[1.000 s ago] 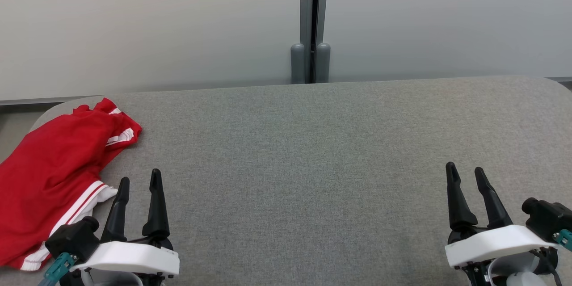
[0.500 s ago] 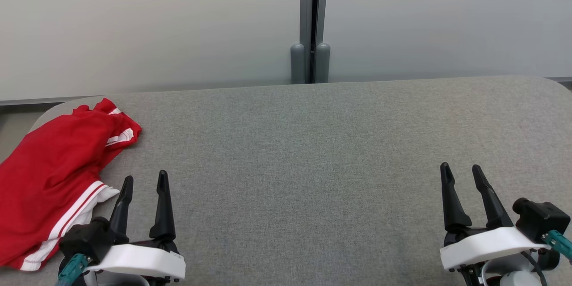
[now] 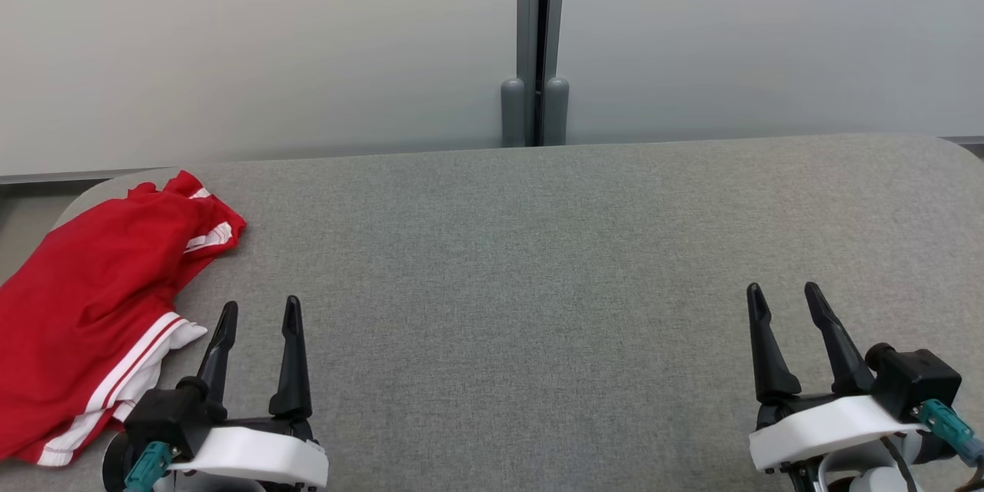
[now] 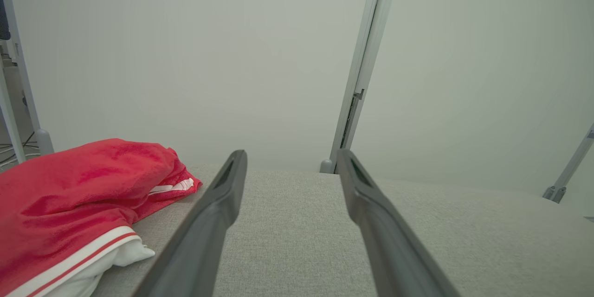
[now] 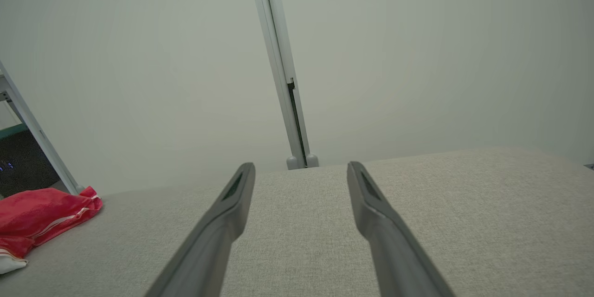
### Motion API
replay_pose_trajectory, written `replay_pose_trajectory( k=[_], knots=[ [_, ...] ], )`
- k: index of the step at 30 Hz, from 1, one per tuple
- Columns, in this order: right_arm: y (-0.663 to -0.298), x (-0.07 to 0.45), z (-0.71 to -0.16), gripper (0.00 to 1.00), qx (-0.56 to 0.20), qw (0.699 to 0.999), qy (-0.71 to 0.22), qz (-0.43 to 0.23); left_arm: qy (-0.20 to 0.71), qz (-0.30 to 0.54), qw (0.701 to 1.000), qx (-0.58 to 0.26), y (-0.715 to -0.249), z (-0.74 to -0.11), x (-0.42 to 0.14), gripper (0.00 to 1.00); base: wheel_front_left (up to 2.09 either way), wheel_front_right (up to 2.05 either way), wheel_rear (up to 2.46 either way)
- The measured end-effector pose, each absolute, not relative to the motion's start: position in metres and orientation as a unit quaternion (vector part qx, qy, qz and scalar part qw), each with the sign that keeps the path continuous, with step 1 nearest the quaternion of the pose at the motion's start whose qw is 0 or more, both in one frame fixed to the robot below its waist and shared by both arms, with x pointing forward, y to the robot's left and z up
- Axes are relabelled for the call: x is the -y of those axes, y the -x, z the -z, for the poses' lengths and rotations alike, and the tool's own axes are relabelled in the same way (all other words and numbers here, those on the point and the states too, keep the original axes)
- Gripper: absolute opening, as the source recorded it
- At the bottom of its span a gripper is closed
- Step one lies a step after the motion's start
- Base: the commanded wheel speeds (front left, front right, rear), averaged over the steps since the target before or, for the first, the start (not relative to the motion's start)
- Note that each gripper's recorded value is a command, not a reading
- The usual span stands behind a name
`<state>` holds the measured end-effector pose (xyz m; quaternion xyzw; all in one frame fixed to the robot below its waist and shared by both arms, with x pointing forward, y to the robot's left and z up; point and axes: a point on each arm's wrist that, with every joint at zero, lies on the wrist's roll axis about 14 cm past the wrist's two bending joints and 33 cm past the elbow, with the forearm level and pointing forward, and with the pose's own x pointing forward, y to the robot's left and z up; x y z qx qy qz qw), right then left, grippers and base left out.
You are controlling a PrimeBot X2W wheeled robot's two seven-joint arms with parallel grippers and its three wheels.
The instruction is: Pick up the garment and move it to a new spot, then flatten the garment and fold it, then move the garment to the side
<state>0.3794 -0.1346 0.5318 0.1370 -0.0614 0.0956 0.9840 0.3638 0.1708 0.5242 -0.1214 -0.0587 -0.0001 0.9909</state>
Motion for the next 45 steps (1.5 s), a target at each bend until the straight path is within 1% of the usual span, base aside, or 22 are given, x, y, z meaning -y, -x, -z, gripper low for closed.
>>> replay_pose_trajectory(
  k=[15,38,45],
  knots=[
    [-0.379,0.127,-0.537,1.00,0.078,0.987,-0.091,-0.112,0.075,0.004,0.994,0.074,-0.362,-0.529,-0.168,1.00,0.00,0.00,0.00],
    [-0.380,0.126,-0.534,1.00,0.074,0.987,-0.091,-0.112,0.080,-0.004,0.995,0.058,-0.362,-0.518,-0.171,1.00,0.00,0.00,0.00],
    [-0.382,0.116,-0.533,1.00,0.070,0.985,-0.095,-0.126,0.082,-0.020,0.995,0.052,-0.358,-0.514,-0.181,1.00,0.00,0.00,0.00]
  ],
)
